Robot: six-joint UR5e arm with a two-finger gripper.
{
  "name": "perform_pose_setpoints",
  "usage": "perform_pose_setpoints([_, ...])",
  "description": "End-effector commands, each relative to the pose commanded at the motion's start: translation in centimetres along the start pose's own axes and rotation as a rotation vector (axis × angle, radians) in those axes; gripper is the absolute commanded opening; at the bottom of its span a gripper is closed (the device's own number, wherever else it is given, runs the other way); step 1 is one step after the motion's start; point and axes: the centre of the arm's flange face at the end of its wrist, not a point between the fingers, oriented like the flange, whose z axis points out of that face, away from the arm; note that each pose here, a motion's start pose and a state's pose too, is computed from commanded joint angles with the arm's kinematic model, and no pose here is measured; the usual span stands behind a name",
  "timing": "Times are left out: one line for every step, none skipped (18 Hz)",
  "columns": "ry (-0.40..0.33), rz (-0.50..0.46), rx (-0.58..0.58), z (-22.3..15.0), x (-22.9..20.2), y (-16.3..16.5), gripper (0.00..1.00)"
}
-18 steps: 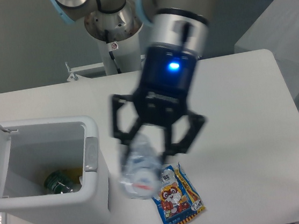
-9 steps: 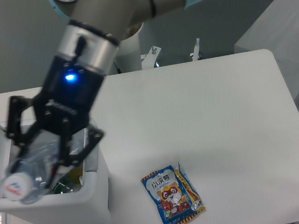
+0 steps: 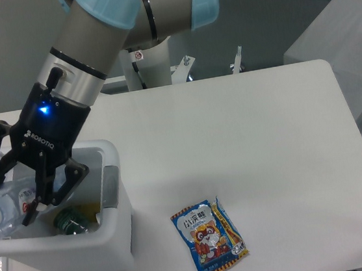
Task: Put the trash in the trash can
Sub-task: 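Open the gripper to drop the bottle and move back over the snack bag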
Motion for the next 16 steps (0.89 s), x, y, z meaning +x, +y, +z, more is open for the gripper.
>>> perform_pose_setpoints([0.002,0.002,-0.005,-0.1,0.2,0.4,0.94])
perform_pose_setpoints([0.002,0.013,-0.005,-0.4,0.6,0.5,0.95])
perform_pose_setpoints([0.002,0.014,-0.011,-0.4,0.5,1.0,0.99])
perform_pose_setpoints([0.001,0.012,-0.017,-0.5,0.6,1.6,1.0])
perform_pose_setpoints([-0.004,0.014,-0.017,-1.0,0.7,1.8,1.0])
perform_pose_setpoints([-0.016,0.005,-0.017,-1.6,0.2,2.1,1.0])
perform_pose_setpoints([-0.034,-0.007,-0.013,-2.5,-0.7,2.4,1.0])
perform_pose_setpoints([-0.063,-0.026,-0.006,-3.9,-2.2,2.5,1.0])
perform_pose_setpoints([-0.089,-0.05,-0.002,-5.0,-3.8,2.9,1.0])
perform_pose_setpoints([-0.119,-0.067,0.006,-6.3,-5.6,3.2,1.0])
perform_pose_setpoints([-0.148,-0.09,0.01,-7.6,-7.5,3.8,1.0])
perform_pose_setpoints([-0.178,-0.112,0.015,-9.0,-9.2,4.4,1.0])
perform_pose_setpoints([-0.207,-0.135,0.018,-10.3,-11.1,5.1,1.0])
perform_pose_setpoints([-0.234,-0.154,0.021,-11.6,-12.7,5.7,1.0])
perform_pose_setpoints([-0.258,-0.177,0.02,-12.6,-14.4,6.6,1.0])
perform_pose_setpoints([-0.273,-0.204,0.008,-12.6,-16.3,7.8,1.0])
